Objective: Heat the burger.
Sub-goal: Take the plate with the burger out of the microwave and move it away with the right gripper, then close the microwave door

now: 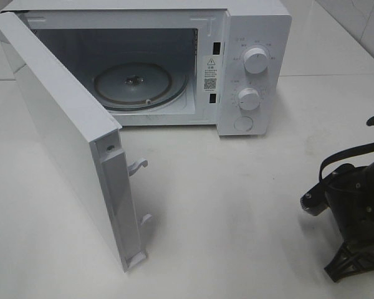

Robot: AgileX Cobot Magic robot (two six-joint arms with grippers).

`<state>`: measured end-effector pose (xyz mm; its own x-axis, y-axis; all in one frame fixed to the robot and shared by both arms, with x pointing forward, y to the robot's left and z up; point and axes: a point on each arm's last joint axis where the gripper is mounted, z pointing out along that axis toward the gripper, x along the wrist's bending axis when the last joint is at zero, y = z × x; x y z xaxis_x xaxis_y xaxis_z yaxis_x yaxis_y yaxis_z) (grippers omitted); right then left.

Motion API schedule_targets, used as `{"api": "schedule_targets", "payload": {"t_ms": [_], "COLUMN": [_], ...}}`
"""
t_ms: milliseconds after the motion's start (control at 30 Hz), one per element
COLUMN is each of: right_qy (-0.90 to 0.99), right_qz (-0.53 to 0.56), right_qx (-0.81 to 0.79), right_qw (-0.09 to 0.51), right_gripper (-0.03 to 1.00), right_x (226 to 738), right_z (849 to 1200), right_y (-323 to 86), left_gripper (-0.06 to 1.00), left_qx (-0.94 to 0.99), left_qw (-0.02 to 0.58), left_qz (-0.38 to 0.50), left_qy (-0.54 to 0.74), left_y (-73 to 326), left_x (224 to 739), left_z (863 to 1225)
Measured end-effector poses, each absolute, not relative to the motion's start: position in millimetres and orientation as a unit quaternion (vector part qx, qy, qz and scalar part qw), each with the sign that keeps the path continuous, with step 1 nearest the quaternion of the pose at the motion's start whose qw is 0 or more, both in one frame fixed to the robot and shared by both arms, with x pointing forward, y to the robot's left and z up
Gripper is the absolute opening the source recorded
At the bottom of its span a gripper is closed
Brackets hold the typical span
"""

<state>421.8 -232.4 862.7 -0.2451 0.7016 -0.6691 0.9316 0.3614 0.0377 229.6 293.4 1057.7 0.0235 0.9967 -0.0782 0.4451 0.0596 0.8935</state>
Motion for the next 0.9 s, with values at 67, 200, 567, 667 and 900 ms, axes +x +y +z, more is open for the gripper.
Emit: {"api": "schedule_targets", "payload": {"t_ms": [67, 200, 567, 667, 900], "right_qy": [0.766, 0.766, 0.764, 0.768, 0.777], "right_qz": [-0.194, -0.199, -0.219, -0.211, -0.161], "right_qx": [0.53, 0.528, 0.523, 0.529, 0.543], "right_qw": [0.307, 0.309, 0.308, 0.293, 0.275], "right_gripper": [0.12, 0.15, 0.43, 0.44, 0.45], "right_x": [422, 422, 423, 422, 420], "right_z": [861, 860, 863, 868, 891], "right_y": [-233, -234, -233, -231, -226], "left_gripper": [0.96, 0.96, 0.96, 0.96, 0.96], "left_qx": [0.593, 0.593, 0.593, 0.593, 0.593], "left_qw": [0.4, 0.4, 0.4, 0.4, 0.4], "left_qz": [0.344, 0.344, 0.344, 0.344, 0.344], "left_qy": [0.608, 0.608, 0.608, 0.608, 0.608], "left_y": [293, 293, 293, 293, 293], "left_x": [230, 230, 230, 230, 230], "left_z": [1058, 1058, 1058, 1058, 1058]}}
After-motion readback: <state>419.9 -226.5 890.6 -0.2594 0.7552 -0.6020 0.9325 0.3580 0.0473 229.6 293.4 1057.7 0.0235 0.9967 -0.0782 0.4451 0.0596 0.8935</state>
